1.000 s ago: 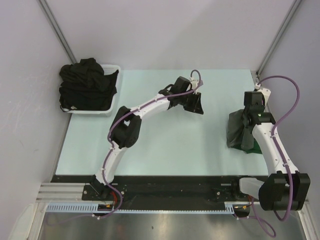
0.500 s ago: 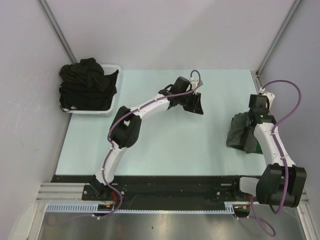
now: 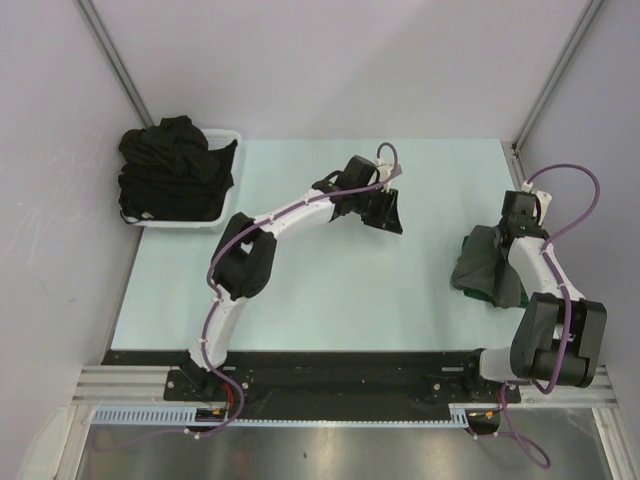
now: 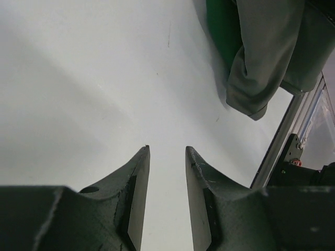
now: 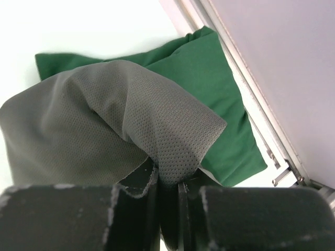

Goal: Fold and stack the t-shirts
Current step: Put the neatly folded tshirt into the corner of the board with both arms

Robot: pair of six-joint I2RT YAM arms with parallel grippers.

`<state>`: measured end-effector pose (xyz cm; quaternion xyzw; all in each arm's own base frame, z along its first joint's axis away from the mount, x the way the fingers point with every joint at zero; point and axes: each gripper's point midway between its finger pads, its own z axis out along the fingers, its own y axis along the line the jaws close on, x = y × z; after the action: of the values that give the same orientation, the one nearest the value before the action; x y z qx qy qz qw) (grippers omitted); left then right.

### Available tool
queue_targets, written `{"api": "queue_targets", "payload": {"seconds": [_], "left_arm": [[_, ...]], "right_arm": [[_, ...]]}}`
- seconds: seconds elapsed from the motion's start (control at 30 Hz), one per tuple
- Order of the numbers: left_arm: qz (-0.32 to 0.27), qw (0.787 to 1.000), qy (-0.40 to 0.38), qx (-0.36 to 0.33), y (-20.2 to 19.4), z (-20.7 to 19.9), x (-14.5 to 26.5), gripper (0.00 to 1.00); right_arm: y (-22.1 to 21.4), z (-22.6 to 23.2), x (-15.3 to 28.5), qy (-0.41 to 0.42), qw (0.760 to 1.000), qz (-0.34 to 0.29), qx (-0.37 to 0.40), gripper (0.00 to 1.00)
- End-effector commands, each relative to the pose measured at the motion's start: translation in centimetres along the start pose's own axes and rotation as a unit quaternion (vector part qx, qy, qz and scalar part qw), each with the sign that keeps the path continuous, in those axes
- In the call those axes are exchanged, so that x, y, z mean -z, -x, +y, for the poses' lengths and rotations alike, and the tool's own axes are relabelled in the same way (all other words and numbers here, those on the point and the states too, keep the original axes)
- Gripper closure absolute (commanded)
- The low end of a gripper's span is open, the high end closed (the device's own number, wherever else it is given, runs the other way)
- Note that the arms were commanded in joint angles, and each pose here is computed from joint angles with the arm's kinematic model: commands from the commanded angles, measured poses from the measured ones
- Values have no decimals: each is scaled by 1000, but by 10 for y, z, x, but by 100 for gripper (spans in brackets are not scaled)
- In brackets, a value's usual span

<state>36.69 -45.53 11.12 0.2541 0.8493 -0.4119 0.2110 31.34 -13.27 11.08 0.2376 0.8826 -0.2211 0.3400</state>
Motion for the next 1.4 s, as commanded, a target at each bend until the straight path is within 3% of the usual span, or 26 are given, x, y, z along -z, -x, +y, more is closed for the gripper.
{"api": "queue_targets", "payload": {"seconds": [0.0, 0.83, 0.93, 1.07, 1.27, 1.37], "left_arm": [[-29, 998, -24, -42, 24, -31, 34, 62], [-21, 998, -42, -46, 17, -37, 36, 60], [-19, 998, -45, -46, 17, -37, 35, 60], [-19, 998, -48, -46, 17, -38, 35, 60], [-15, 997, -52, -46, 14, -38, 35, 59], [-12, 998, -52, -45, 12, -36, 35, 59]], "right_arm": [[30, -6, -6, -19, 999, -41, -9, 100], [26, -27, -35, -41, 999, 1, -6, 100], [20, -27, -37, -47, 999, 12, -10, 91], [16, -29, -39, -55, 998, 17, -16, 87], [16, -32, -43, -74, 997, 23, -15, 53], [18, -35, -42, -88, 996, 23, -14, 44]]}}
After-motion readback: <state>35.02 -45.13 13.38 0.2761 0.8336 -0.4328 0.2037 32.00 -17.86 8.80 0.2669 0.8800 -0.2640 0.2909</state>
